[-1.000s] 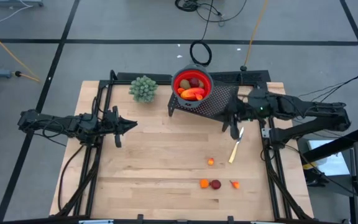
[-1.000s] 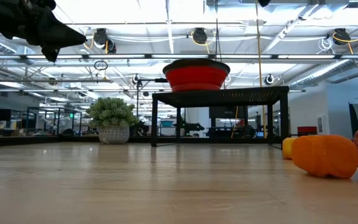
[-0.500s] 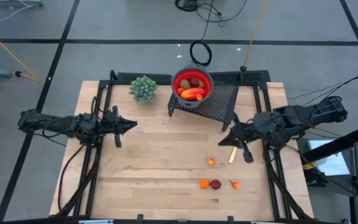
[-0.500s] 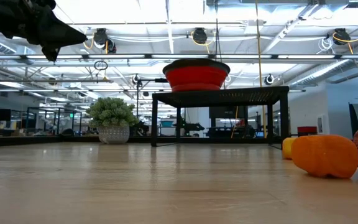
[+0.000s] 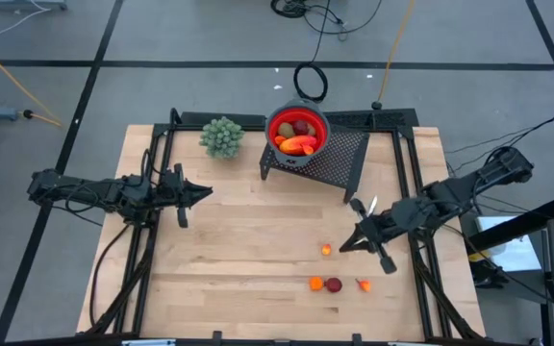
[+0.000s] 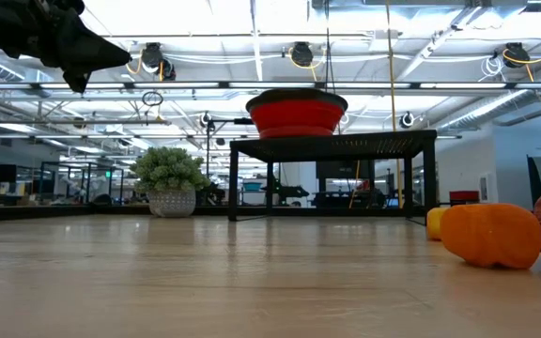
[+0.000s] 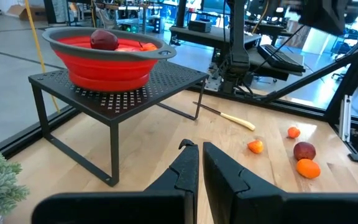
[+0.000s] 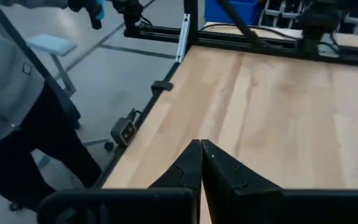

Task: Pick & Place Fruit
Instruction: Put the pomegranate into the red strainer bowl

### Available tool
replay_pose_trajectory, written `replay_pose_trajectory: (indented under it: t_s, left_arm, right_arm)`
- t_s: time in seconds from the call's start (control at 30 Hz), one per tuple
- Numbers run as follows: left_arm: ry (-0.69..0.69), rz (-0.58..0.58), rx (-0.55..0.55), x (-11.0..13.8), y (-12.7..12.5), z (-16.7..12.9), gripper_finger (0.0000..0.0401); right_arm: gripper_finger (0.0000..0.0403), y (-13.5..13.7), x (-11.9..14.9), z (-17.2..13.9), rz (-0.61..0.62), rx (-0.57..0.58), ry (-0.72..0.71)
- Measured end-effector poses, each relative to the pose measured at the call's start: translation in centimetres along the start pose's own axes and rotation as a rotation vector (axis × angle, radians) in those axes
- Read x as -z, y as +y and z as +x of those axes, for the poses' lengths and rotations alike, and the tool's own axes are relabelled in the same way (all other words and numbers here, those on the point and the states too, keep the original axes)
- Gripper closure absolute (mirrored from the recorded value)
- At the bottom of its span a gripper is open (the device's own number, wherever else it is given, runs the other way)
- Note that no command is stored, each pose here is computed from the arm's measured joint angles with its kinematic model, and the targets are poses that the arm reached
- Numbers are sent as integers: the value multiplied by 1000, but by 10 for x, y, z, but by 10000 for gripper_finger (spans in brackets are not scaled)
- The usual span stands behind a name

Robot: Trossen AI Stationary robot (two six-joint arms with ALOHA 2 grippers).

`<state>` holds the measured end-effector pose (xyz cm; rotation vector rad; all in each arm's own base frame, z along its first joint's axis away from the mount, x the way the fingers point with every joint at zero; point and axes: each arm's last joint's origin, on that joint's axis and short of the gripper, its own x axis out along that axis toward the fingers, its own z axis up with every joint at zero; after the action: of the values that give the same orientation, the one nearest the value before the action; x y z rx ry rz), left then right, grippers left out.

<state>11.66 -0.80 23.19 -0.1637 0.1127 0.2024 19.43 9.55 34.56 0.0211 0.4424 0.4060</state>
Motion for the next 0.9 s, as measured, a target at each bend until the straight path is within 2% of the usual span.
replay_pose_trajectory:
  t_s: [0.23, 0.4, 0.7, 0.9]
  left_arm:
    - [1, -2, 0, 0, 0, 0, 380]
    - [2, -19, 0, 0, 0, 0, 380]
    - [3, -48, -1, 0, 0, 0, 380]
    - [3, -48, 0, 0, 0, 0, 380]
  right_arm:
    - [403, 2, 32, 18, 136, -127, 65]
    - [403, 2, 52, 26, 199, -164, 145]
    - [403, 8, 72, 59, 207, -246, 312]
    - [403, 15, 86, 81, 199, -250, 416]
